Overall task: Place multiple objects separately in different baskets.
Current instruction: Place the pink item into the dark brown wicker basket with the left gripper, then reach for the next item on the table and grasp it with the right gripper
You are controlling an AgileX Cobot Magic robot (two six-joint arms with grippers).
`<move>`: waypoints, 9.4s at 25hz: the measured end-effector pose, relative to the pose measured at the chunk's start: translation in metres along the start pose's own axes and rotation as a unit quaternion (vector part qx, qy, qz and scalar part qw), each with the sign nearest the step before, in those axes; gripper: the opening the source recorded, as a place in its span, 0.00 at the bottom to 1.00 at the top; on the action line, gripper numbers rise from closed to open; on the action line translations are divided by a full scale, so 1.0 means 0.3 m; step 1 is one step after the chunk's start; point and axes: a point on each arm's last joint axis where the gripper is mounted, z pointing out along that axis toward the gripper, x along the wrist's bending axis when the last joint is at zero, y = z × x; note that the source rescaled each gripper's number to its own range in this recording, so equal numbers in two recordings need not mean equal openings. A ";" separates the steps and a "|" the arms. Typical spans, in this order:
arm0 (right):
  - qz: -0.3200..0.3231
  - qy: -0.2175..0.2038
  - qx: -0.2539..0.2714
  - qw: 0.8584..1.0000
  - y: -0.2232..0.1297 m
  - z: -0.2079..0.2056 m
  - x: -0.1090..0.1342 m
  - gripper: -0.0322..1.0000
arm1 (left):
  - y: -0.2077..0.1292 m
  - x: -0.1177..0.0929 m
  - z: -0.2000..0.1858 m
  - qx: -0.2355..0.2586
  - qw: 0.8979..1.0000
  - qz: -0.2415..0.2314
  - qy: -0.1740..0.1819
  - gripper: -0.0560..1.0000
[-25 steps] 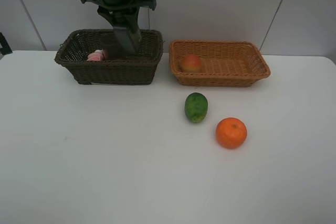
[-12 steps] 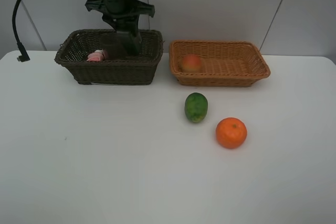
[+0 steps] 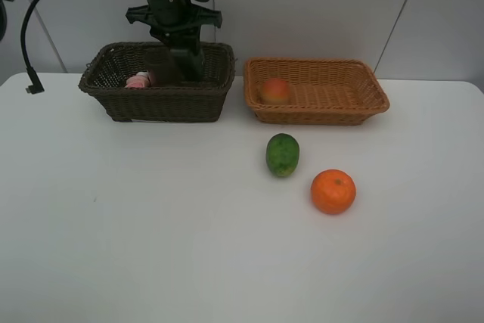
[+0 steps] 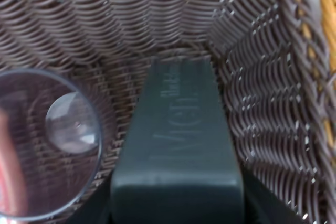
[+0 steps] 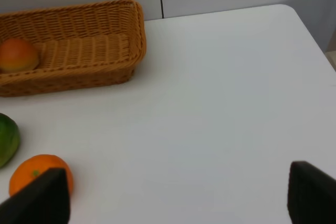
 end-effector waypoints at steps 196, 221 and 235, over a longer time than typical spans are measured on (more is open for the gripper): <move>-0.019 0.000 0.130 0.991 0.172 0.206 0.066 0.75 | -1.416 0.322 -1.000 -0.303 0.952 -0.039 0.025 0.90; -0.122 0.162 0.311 0.929 0.446 0.728 0.615 0.75 | -1.416 0.322 -1.000 -0.303 0.952 -0.039 0.025 0.90; -0.194 0.167 0.413 0.874 0.254 0.902 0.903 0.93 | -1.415 0.322 -1.000 -0.303 0.952 -0.039 0.025 0.90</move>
